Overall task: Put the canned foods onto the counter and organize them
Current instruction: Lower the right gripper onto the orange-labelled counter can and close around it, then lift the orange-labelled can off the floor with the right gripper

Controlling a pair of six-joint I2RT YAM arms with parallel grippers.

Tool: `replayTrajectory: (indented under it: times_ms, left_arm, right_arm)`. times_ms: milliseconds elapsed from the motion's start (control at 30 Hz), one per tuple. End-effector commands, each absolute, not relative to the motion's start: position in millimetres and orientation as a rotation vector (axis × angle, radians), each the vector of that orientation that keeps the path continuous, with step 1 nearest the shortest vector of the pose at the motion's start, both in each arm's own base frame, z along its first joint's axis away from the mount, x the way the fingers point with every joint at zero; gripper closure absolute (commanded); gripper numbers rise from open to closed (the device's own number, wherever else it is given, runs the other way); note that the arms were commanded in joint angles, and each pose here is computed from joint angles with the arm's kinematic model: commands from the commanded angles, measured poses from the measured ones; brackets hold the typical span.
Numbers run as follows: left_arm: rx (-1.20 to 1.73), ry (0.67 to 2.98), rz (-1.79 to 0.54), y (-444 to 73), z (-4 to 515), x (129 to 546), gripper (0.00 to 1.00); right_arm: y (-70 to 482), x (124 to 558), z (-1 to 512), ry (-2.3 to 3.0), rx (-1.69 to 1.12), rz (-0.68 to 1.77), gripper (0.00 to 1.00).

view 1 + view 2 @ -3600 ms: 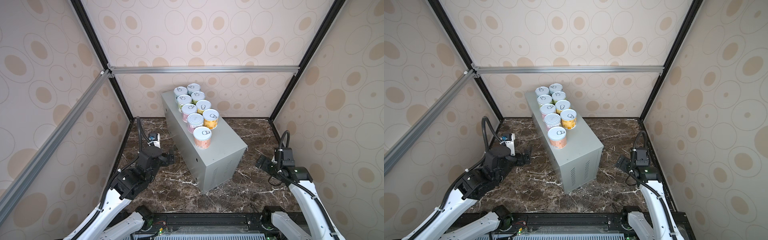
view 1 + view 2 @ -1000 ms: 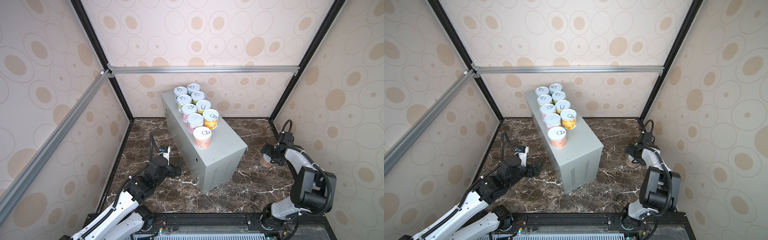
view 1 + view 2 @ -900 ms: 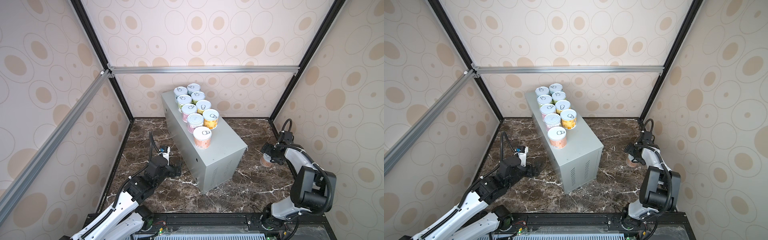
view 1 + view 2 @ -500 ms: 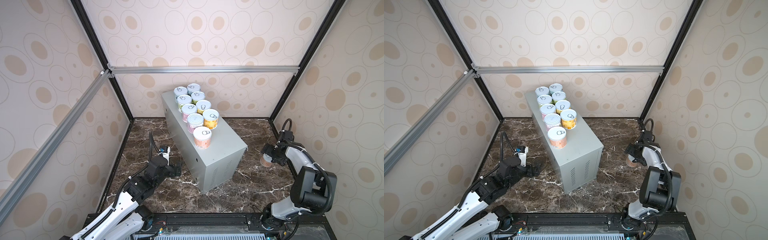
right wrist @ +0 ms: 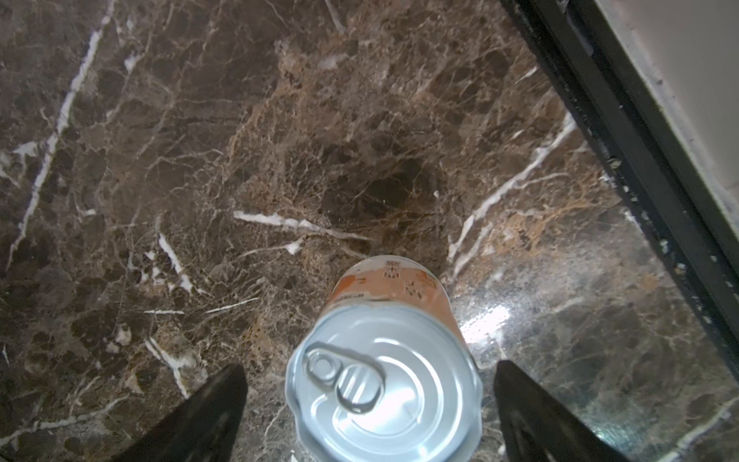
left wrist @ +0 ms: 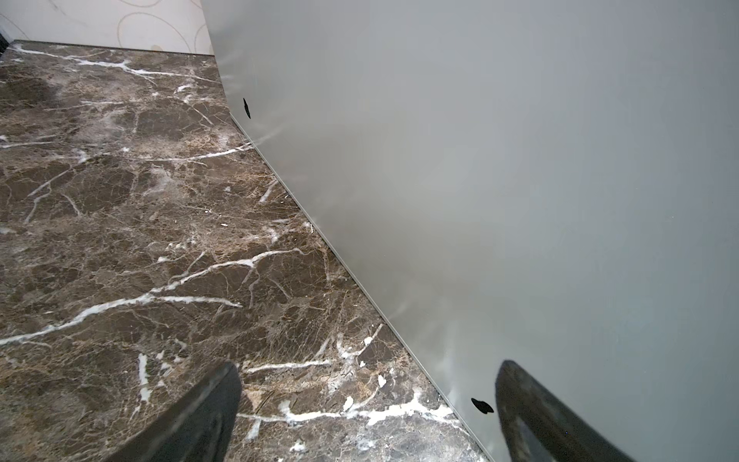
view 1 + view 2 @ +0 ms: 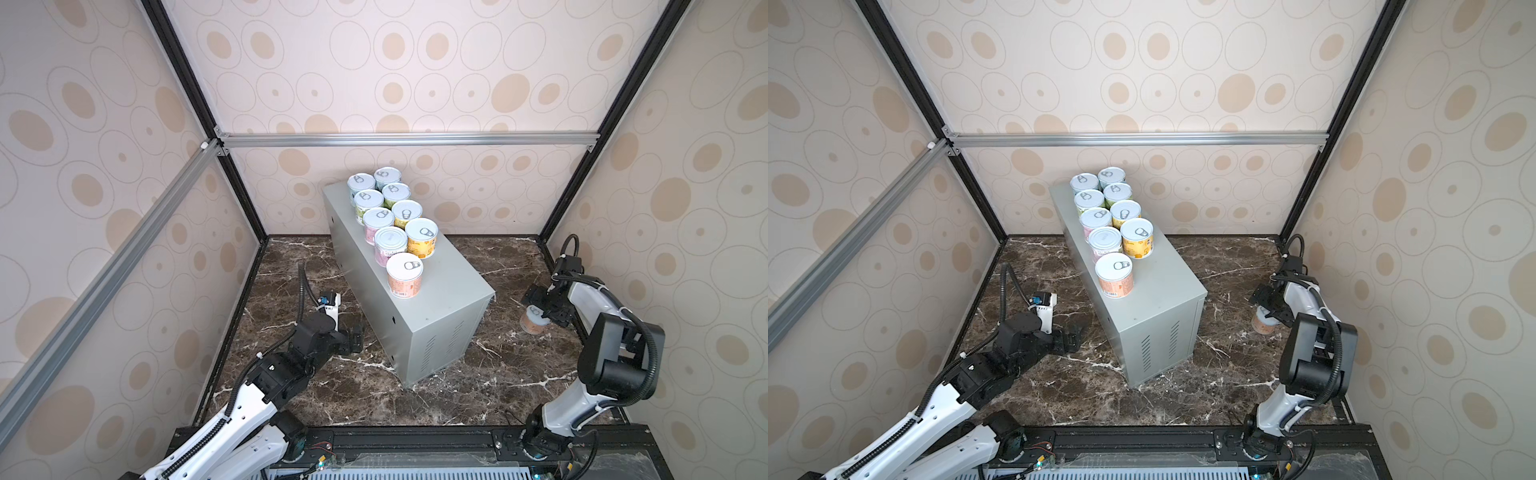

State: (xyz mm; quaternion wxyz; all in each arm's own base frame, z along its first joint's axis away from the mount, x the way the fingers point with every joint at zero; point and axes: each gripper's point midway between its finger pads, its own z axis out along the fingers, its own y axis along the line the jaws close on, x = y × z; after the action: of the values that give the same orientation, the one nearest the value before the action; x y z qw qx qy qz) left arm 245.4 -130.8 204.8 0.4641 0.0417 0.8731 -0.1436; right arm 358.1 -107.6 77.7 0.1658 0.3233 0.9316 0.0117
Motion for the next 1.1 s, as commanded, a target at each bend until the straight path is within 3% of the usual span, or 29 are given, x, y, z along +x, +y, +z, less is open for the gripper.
replayTrajectory:
  times_ms: [0,1067]
  left_arm:
    - [0.104,2.134,-0.347,-129,207,247,0.01]
    - [0.105,2.156,-0.342,-130,201,251,0.01]
  right_arm:
    - [-109,364,79,2.649,0.919,0.051,0.01]
    - [-101,360,19,2.606,0.918,-0.059,0.01]
